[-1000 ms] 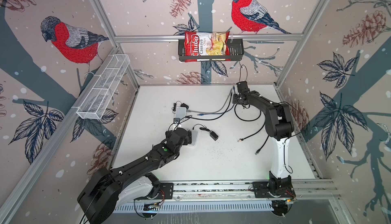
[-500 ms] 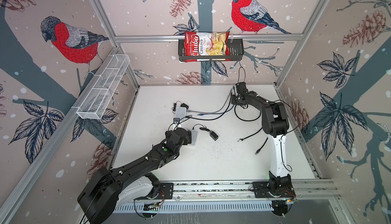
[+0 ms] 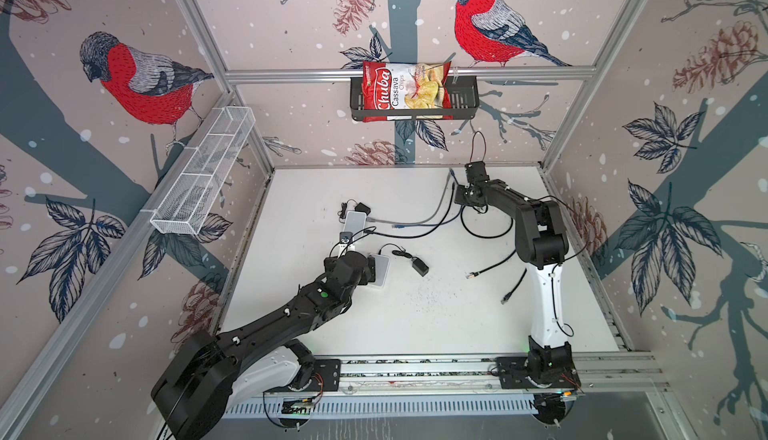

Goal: Insert the plug into the switch port

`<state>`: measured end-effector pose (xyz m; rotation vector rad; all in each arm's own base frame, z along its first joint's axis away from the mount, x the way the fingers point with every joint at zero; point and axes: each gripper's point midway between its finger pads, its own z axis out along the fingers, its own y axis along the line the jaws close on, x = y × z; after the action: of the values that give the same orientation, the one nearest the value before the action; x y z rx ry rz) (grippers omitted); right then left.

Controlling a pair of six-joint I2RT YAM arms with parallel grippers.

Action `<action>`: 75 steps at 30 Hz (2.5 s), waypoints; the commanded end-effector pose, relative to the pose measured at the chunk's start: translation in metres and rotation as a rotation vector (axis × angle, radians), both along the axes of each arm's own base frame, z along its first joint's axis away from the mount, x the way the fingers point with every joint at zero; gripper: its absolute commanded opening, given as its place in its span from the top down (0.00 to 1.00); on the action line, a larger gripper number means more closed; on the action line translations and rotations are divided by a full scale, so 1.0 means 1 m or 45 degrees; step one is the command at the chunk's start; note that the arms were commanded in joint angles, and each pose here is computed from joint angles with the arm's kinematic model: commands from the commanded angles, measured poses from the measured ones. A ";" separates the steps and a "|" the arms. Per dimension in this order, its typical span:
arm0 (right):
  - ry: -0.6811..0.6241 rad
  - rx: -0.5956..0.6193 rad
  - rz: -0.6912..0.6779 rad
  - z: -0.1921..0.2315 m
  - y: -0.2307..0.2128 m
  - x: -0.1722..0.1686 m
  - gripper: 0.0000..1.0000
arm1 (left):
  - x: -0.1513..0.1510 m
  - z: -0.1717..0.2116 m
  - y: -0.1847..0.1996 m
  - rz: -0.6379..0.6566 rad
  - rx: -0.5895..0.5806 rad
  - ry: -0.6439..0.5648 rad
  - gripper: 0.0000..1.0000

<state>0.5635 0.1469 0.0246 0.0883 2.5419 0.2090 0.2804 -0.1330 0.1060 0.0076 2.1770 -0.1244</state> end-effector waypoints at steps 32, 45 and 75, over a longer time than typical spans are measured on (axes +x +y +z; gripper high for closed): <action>0.093 -0.177 -0.306 0.032 -0.115 -0.114 0.98 | 0.007 0.014 -0.001 -0.011 0.019 -0.076 0.03; 0.016 -0.083 0.102 0.044 -0.054 -0.129 0.69 | 0.008 0.020 -0.014 -0.091 -0.035 -0.108 0.03; 0.059 -0.251 1.126 -0.003 0.103 -0.191 0.86 | 0.007 0.021 -0.019 -0.154 -0.046 -0.159 0.03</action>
<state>0.3836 0.2488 0.0225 -1.0623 2.4409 0.2629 0.2841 -0.1492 0.1194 0.1145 2.0793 -0.2115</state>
